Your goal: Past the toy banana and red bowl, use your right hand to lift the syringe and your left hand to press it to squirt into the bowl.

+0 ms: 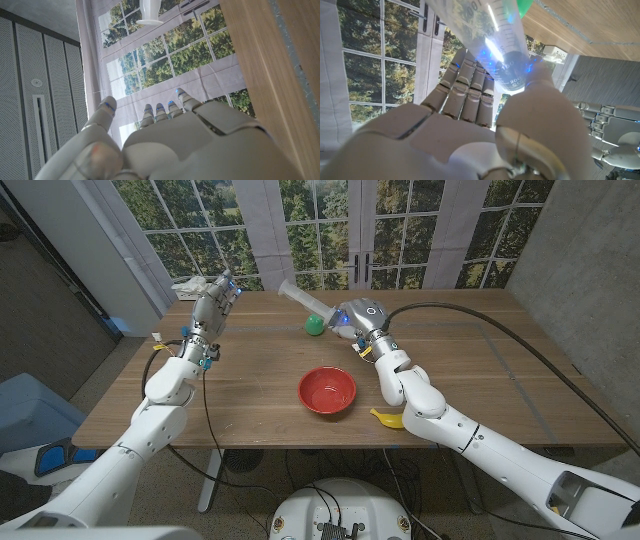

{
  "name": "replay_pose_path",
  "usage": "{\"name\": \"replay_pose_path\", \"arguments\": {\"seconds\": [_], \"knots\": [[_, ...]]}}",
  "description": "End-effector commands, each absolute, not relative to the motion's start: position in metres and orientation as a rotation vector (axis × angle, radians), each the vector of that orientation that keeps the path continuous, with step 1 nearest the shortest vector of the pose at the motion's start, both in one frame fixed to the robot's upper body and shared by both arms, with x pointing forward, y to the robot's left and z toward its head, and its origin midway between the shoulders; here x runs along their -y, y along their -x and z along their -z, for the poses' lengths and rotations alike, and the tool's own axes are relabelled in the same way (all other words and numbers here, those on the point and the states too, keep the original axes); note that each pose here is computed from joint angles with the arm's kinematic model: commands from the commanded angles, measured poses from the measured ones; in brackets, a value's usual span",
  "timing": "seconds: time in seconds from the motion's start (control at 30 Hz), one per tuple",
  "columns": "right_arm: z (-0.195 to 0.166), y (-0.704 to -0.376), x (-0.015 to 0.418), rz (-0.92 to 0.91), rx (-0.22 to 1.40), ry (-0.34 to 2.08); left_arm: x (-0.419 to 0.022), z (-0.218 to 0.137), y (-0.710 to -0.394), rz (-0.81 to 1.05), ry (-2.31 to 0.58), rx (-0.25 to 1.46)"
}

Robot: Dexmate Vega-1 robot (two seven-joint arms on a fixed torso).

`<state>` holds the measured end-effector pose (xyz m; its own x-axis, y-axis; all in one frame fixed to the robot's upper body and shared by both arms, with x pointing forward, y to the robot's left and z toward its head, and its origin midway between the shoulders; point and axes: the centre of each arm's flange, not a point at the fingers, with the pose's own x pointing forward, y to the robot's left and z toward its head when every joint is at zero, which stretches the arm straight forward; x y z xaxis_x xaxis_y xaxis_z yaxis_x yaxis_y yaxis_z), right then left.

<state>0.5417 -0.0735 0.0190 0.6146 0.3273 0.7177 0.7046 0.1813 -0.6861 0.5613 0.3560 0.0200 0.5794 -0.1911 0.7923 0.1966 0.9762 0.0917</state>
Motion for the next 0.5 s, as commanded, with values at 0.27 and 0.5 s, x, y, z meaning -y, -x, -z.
{"name": "replay_pose_path", "arguments": {"seconds": [0.27, 0.5], "knots": [[-0.014, -0.532, 0.046, 0.378, 0.983, 1.272, -0.374, -0.017, -0.554, 0.205, 0.009, 0.946], [-0.014, -0.528, 0.037, 0.394, 0.985, 1.233, -0.381, -0.013, -0.555, 0.202, 0.018, 0.943]]}}
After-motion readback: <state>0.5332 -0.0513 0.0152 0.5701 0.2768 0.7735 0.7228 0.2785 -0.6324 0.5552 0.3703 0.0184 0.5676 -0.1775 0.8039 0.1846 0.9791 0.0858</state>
